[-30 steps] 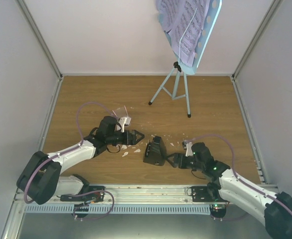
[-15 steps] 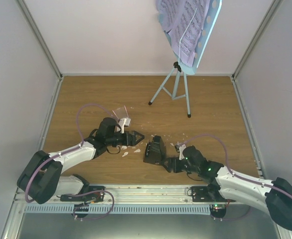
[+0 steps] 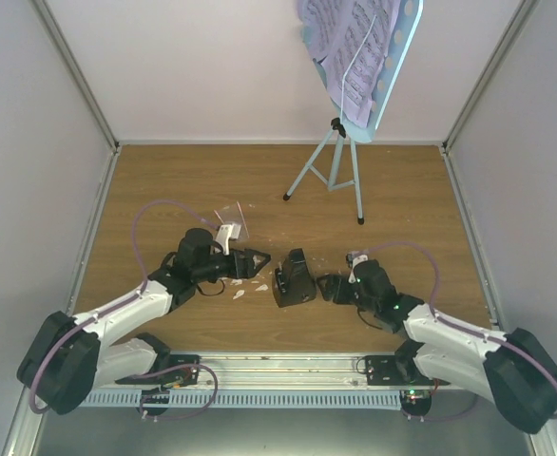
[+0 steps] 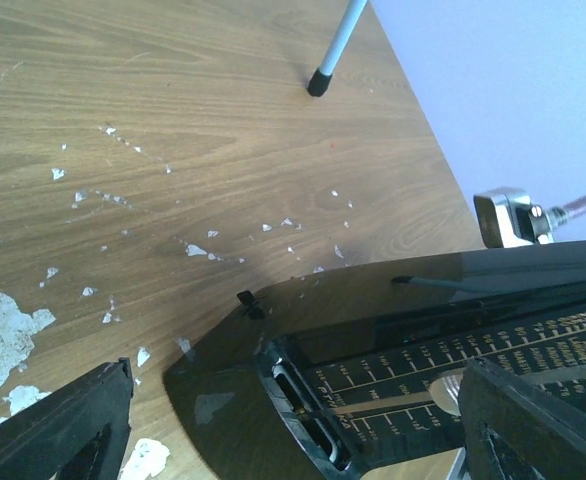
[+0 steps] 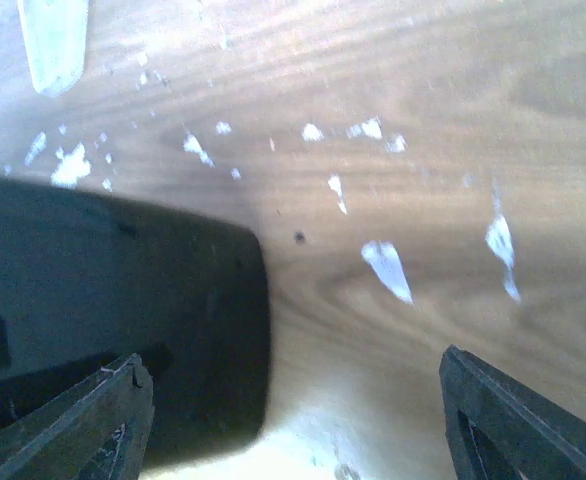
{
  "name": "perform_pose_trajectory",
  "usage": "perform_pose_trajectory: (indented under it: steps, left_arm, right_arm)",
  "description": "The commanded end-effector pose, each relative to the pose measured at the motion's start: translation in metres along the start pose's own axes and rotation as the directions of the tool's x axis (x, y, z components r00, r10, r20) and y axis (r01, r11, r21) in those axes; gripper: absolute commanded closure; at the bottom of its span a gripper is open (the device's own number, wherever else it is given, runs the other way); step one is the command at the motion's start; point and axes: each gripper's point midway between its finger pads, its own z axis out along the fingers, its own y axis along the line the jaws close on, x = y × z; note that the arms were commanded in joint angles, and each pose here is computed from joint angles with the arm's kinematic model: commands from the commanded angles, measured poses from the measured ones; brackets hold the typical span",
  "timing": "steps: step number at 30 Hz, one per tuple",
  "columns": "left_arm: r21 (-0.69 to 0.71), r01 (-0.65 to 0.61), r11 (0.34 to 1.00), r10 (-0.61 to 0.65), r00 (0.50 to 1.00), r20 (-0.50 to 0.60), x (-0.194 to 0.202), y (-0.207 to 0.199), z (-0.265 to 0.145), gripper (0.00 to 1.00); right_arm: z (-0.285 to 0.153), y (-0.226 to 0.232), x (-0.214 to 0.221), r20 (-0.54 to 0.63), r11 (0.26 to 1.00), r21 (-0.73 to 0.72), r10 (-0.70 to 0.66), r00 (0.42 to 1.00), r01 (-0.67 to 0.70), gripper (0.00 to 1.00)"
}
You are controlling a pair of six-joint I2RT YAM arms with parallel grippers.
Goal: Pack up the instrument practice props
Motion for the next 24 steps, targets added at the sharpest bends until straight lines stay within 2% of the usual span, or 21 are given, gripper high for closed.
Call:
perform_pose_trajectory:
  steps: [1,7,13,20,24]
  left_arm:
    - [0.02,-0.052,0.998,0.05,0.994,0.094,-0.018,-0.01,-0.009,0.1]
    - [-0.034,-0.062,0.998,0.066,0.987,0.143,-0.026,-0.006,-0.021,0.1]
    - [-0.1,-0.093,0.991,0.112,0.974,0.199,-0.034,-0.004,-0.038,0.09]
    - [-0.099,-0.112,0.989,0.132,0.967,0.218,-0.037,-0.006,-0.039,0.07]
    - [-0.076,-0.115,0.991,0.129,0.966,0.226,-0.041,-0.009,-0.034,0.06]
  right_arm:
    - [0.007,0.034,-0.05,0.115,0.992,-0.102,-0.06,0.992,0.072,0.21]
    - [0.03,0.051,-0.075,0.119,0.986,-0.107,-0.117,0.986,0.13,0.21]
    - [0.027,0.033,-0.086,0.138,0.991,-0.029,-0.127,0.982,0.132,0.16]
    - [0.011,0.006,-0.066,0.091,0.994,0.045,-0.105,0.99,0.102,0.14]
    - [0.0,0.0,-0.044,0.044,0.998,0.032,-0.063,0.997,0.062,0.16]
